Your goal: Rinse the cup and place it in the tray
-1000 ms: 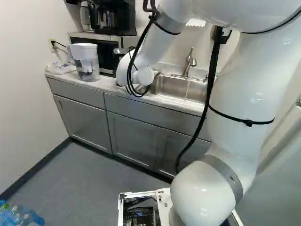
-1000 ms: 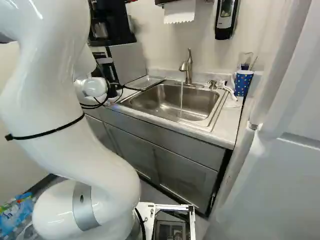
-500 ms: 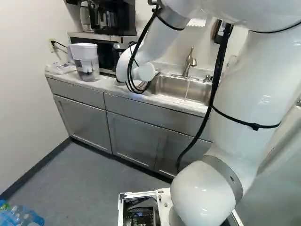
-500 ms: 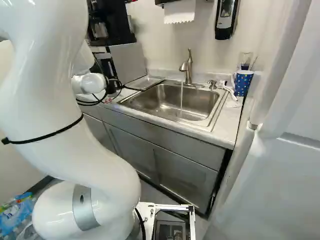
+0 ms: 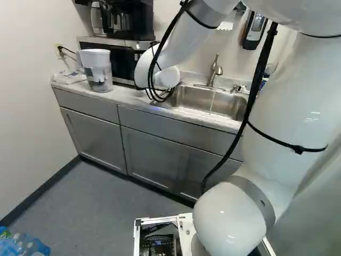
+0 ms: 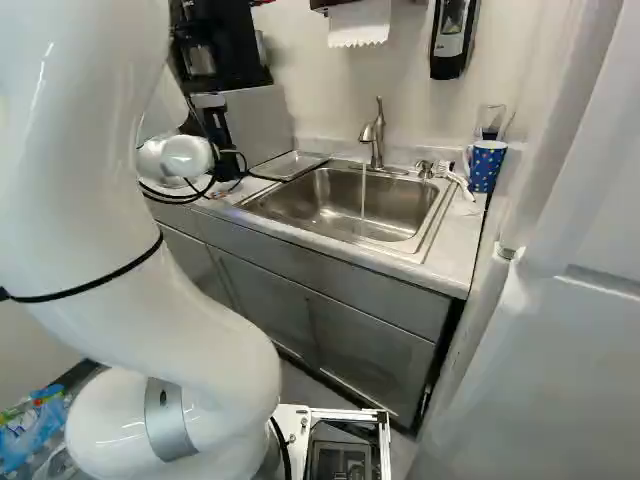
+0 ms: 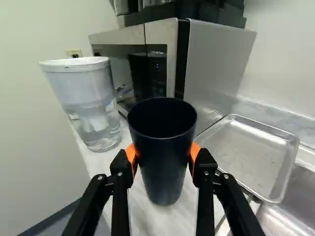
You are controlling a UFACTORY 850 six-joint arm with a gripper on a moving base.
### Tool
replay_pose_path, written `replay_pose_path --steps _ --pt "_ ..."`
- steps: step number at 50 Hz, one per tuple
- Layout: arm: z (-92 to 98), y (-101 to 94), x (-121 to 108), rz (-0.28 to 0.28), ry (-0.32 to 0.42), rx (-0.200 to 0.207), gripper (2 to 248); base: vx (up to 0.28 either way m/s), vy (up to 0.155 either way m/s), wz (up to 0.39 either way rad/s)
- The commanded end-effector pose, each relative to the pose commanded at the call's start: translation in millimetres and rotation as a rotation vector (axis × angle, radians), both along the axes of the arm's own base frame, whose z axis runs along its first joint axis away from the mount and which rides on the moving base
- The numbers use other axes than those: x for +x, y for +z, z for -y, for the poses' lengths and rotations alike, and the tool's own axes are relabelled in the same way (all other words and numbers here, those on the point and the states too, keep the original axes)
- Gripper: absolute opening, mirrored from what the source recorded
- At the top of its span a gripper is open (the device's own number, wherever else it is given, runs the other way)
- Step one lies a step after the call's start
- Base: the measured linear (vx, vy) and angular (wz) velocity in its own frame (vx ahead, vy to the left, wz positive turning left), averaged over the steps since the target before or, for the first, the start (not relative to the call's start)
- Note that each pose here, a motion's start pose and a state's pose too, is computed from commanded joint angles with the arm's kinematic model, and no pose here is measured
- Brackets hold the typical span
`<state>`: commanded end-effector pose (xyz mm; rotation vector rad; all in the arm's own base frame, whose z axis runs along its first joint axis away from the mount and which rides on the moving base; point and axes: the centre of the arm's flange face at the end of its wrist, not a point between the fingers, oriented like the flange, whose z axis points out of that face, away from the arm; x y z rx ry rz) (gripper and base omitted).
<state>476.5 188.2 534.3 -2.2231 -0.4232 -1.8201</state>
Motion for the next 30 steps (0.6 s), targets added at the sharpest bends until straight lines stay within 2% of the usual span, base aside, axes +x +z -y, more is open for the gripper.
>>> replay_pose_path --steps 19,30 --pt "27.3 20.6 -5.1 0.038 -0.047 0.014 123 0.000 0.000 0.000" --pt "44.2 20.4 -8.2 0.038 -0.078 0.013 123 0.000 0.000 0.000"
